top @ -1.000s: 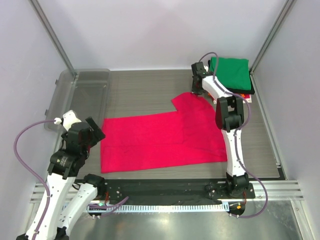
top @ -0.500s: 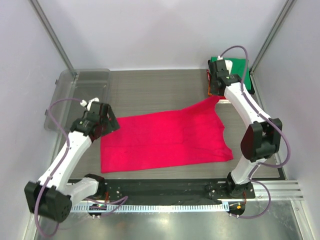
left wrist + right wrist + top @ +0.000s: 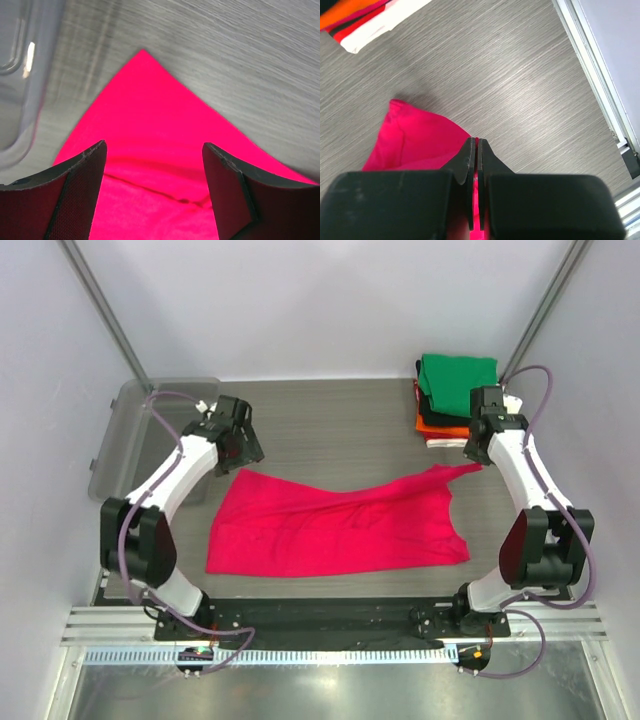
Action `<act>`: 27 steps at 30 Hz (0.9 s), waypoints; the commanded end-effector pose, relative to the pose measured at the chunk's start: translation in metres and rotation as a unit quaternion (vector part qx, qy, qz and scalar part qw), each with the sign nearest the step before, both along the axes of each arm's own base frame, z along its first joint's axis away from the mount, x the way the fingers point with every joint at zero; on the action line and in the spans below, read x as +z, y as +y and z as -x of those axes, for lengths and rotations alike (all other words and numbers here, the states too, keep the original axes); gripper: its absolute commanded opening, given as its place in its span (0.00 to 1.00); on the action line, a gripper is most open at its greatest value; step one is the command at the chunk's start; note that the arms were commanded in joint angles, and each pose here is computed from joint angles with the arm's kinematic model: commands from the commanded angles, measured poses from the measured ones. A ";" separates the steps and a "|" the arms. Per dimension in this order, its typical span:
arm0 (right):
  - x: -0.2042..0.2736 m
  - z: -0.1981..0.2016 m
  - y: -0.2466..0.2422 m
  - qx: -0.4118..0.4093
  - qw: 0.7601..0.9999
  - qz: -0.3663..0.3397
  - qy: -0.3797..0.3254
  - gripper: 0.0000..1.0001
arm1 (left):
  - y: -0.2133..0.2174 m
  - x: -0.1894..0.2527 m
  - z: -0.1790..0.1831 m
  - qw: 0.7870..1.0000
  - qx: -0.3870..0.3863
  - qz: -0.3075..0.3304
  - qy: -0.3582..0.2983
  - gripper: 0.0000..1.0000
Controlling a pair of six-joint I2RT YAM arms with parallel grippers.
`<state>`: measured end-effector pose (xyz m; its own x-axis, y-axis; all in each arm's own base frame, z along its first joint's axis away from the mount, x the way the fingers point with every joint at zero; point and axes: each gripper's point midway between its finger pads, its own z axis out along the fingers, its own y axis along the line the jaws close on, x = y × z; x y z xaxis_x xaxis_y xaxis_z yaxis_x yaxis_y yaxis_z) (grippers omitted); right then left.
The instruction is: Fold and stack the t-shirts
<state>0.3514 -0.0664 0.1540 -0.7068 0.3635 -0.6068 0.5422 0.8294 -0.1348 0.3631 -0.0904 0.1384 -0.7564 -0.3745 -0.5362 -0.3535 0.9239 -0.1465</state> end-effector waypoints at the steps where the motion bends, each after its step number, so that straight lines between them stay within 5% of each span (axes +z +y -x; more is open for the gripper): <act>1: 0.023 -0.003 -0.003 -0.006 0.999 0.003 -0.038 0.01 | -0.014 -0.011 -0.020 1.000 -0.012 0.009 0.010 0.77; 20: 0.008 -0.008 0.017 0.028 0.998 -0.049 -0.032 0.01 | 0.001 -0.083 -0.085 0.994 0.039 -0.089 0.054 0.58; 27: 0.005 -0.011 0.017 0.028 0.998 -0.048 -0.029 0.01 | 0.006 -0.109 -0.072 0.989 0.062 -0.101 0.091 0.52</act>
<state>0.3525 -0.0490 0.1517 -0.7163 0.3842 -0.5825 0.4996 0.8652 -0.0437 0.4386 -0.0929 0.0296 -0.8182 -0.3440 -0.4606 -0.4253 0.9013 0.0822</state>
